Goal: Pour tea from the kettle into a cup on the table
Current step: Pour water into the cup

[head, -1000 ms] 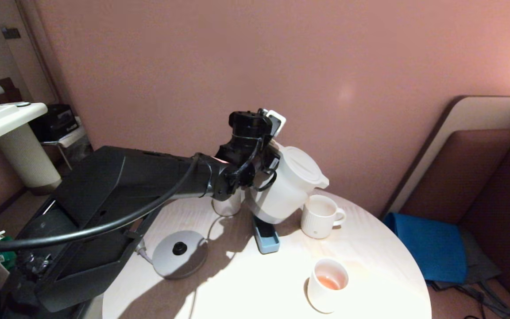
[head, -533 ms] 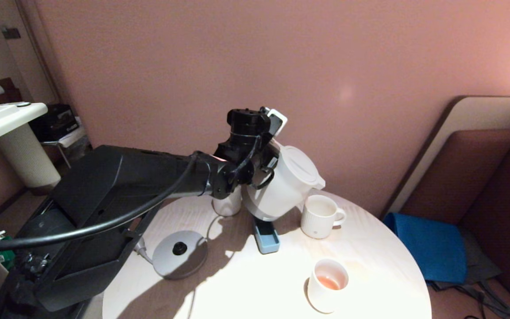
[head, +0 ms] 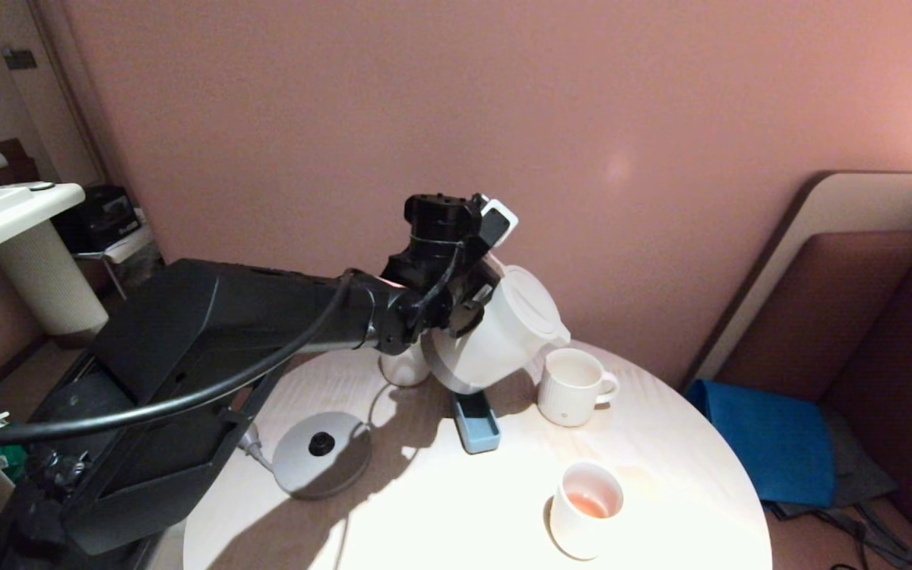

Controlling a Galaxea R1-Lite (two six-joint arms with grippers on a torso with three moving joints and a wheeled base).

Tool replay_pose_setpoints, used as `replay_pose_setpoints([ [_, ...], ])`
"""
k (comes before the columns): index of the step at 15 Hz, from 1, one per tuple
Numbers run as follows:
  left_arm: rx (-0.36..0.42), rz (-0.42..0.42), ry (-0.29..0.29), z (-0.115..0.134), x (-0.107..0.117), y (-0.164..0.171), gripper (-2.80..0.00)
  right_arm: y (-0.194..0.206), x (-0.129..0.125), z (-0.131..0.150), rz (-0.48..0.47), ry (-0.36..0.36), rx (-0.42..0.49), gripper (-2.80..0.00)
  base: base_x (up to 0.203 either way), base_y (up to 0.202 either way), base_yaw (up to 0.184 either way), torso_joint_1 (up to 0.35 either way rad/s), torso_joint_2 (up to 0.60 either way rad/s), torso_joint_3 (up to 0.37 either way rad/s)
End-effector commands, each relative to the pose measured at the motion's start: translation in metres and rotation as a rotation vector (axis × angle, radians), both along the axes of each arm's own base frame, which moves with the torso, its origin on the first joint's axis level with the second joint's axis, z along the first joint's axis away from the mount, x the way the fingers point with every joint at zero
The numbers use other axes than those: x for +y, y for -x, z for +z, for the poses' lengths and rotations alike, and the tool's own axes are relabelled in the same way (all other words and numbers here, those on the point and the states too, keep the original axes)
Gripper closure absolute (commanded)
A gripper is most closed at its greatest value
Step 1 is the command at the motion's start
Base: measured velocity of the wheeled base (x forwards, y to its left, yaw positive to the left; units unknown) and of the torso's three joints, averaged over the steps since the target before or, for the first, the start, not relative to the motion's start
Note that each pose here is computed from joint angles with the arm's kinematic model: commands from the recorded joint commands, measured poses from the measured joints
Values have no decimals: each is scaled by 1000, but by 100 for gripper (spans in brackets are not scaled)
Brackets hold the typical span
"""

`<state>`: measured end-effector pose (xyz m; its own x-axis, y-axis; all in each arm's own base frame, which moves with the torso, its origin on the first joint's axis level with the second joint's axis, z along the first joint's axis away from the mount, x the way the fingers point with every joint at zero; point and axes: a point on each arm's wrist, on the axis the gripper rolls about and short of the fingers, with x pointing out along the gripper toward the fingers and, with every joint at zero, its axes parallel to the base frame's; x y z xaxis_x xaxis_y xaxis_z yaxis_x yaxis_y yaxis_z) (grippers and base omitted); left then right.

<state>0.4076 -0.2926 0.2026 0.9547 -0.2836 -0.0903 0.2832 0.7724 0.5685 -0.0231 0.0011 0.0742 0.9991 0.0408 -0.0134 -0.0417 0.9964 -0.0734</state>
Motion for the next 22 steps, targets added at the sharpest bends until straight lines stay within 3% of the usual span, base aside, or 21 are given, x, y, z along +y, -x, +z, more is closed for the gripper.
replay_pose_setpoints([
  [1, -5, -5, -13, 0, -2, 2, 0, 0, 0, 0, 1, 1, 2, 0, 0, 0, 0, 0, 0, 0],
  [13, -5, -25, -42, -7, -12, 4, 0, 0, 0, 0, 1, 3, 2, 0, 0, 0, 0, 0, 0, 0],
  [22, 11, 25, -66, -21, -14, -2, 0, 0, 0, 0, 1, 0, 2, 0, 0, 0, 0, 0, 0, 0],
])
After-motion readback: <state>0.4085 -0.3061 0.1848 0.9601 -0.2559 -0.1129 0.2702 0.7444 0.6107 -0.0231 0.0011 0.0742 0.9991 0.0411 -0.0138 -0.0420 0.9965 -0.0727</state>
